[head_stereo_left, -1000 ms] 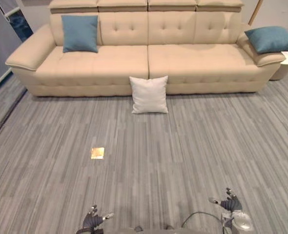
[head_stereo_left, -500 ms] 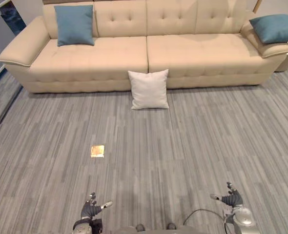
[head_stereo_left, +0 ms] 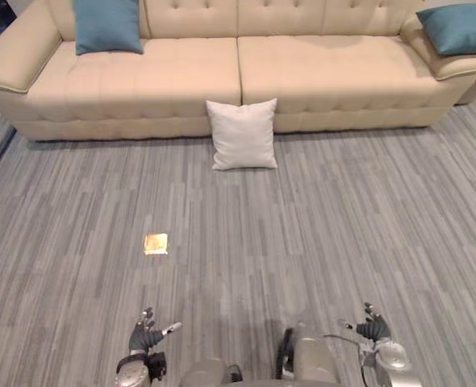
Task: Pick up cushions and gather them together orderly.
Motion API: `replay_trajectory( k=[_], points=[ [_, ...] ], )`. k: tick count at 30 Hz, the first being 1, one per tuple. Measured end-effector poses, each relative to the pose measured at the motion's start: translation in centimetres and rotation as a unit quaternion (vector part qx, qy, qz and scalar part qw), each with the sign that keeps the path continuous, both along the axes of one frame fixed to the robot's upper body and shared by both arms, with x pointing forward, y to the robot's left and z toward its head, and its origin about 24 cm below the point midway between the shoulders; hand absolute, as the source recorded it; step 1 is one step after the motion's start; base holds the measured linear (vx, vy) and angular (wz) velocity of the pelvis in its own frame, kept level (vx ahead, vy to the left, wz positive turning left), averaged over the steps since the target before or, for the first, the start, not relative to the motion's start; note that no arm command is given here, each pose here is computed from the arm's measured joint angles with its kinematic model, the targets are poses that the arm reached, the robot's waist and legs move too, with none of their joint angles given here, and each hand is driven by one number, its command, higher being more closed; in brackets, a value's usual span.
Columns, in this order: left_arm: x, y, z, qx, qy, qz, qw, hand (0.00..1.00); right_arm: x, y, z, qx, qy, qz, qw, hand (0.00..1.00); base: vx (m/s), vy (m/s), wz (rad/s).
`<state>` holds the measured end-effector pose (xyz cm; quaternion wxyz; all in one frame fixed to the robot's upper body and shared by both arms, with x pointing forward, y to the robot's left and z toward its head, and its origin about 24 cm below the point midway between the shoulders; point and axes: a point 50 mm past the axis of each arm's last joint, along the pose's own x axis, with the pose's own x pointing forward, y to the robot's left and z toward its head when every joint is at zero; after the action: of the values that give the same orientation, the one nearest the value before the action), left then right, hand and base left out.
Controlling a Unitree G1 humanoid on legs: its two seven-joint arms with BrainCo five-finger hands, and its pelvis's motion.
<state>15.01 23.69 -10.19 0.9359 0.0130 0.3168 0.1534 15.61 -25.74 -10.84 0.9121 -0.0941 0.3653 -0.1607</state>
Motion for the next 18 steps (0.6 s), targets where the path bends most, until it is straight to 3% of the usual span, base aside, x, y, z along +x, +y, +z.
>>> replay_trajectory(
  k=[10,18],
  points=[
    [0.5,-1.2,-0.2,-0.011,0.000,-0.017,1.000,0.00,2.8,1.0,1.3,0.007,-0.049,0.021,0.999,0.00,0.64,-0.221,0.12],
    [-0.1,-0.7,-0.5,-0.009,0.011,-0.002,1.000,0.00,2.7,1.7,0.6,0.023,-0.041,-0.008,0.999,0.00,0.49,0.149,-0.41]
  ],
)
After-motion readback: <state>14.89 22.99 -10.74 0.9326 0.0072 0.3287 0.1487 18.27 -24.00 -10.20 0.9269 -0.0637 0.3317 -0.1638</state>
